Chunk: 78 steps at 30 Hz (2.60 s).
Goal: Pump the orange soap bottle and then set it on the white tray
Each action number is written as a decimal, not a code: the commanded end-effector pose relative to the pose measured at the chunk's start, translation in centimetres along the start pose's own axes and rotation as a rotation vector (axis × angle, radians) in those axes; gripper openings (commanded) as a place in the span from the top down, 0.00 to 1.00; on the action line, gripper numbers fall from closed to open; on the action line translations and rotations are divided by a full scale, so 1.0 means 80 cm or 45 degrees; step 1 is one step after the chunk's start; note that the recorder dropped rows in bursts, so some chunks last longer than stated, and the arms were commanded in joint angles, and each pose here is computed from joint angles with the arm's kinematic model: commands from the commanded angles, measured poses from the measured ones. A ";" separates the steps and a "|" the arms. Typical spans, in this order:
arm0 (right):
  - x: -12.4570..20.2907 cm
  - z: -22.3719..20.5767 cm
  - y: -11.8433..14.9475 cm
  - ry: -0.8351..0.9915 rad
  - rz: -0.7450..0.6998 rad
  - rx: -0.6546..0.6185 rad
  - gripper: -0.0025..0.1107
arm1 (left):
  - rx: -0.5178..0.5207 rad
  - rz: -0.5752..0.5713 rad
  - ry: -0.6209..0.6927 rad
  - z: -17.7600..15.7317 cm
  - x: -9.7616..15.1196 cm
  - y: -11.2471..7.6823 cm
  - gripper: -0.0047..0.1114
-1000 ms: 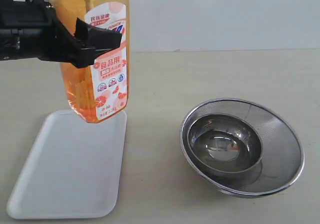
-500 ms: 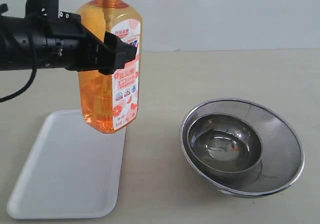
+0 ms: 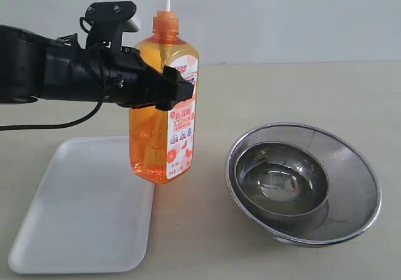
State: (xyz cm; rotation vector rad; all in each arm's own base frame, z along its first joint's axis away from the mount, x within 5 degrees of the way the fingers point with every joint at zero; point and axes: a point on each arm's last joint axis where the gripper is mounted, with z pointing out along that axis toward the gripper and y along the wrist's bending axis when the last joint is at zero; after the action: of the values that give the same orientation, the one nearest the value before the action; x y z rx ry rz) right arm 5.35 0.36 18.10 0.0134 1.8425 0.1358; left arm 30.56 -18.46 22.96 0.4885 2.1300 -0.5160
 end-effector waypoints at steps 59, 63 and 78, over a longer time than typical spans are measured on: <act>-0.002 -0.001 0.000 -0.023 -0.005 0.004 0.98 | 0.244 0.127 0.005 0.046 -0.006 -0.017 0.92; -0.002 -0.001 0.000 -0.023 -0.005 0.004 0.98 | 0.274 0.114 0.001 0.046 -0.006 -0.019 0.92; -0.002 -0.001 0.000 -0.023 -0.005 0.004 0.98 | 0.241 0.124 0.054 0.074 0.006 -0.011 0.92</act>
State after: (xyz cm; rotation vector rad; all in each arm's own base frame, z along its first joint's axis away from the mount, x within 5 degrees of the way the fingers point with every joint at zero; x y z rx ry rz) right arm 5.35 0.36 18.10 0.0134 1.8425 0.1358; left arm 33.57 -21.92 19.40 0.7212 2.1041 -0.6329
